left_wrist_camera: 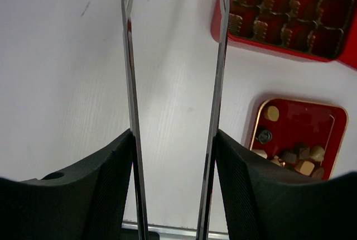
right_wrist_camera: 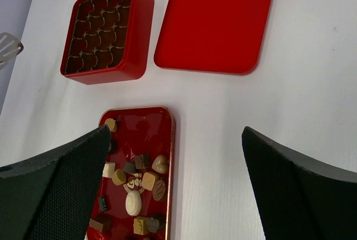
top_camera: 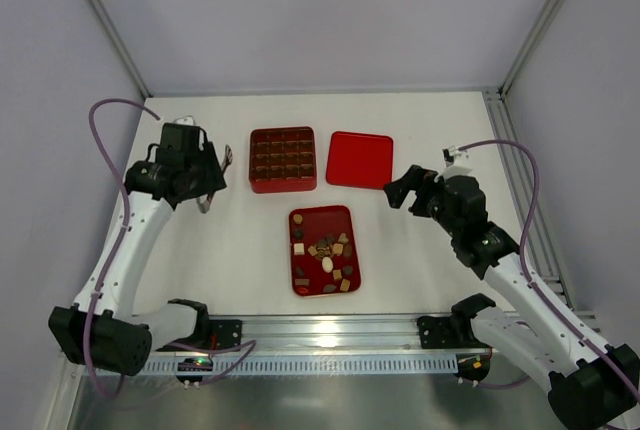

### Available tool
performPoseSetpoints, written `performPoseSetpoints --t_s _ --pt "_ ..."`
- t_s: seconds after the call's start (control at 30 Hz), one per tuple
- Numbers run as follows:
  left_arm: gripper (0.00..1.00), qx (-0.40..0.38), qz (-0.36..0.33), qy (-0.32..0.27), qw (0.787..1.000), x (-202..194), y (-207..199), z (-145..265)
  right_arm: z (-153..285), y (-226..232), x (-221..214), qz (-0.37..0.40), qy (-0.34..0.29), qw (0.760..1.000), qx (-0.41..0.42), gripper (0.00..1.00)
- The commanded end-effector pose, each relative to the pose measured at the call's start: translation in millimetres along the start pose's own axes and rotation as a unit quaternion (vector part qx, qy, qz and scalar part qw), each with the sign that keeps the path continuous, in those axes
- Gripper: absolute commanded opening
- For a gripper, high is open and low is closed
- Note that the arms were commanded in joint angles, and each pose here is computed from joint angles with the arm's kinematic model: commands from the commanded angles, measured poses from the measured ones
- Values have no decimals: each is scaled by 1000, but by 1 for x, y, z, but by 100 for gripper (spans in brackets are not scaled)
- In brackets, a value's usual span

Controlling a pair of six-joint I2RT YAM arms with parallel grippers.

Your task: Pack the chocolate

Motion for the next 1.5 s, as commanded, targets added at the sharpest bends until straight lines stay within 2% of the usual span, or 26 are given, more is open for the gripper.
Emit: performPoseSetpoints --t_s 0.0,0.33,0.57,0.73,0.93,1.47 --pt "58 -50 -35 -15 998 -4 -14 38 7 16 16 5 -21 1000 22 100" --pt "53 -150 -106 -8 983 -37 -67 75 14 17 18 1 -21 1000 22 100" --pt "52 -209 -171 12 963 -66 -101 89 14 13 14 0 -14 1000 18 100" --pt "51 -221 -229 38 947 -93 -122 89 16 12 10 -2 -12 1000 21 100" --pt "51 -231 -262 60 935 -118 -136 88 17 11 10 1 -10 1000 19 100" --pt "48 -250 -290 98 918 -145 -146 76 19 8 8 -1 -10 1000 14 100"
Point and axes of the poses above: each gripper's point midway between its finger pads, its own z axis back along the fingers, its own y axis along the line the jaws close on, x = y × z, the point moved 6 cm from there along z, back along the fingers, and after that the axes turned 11 degrees about -z, right-handed, at the moved point
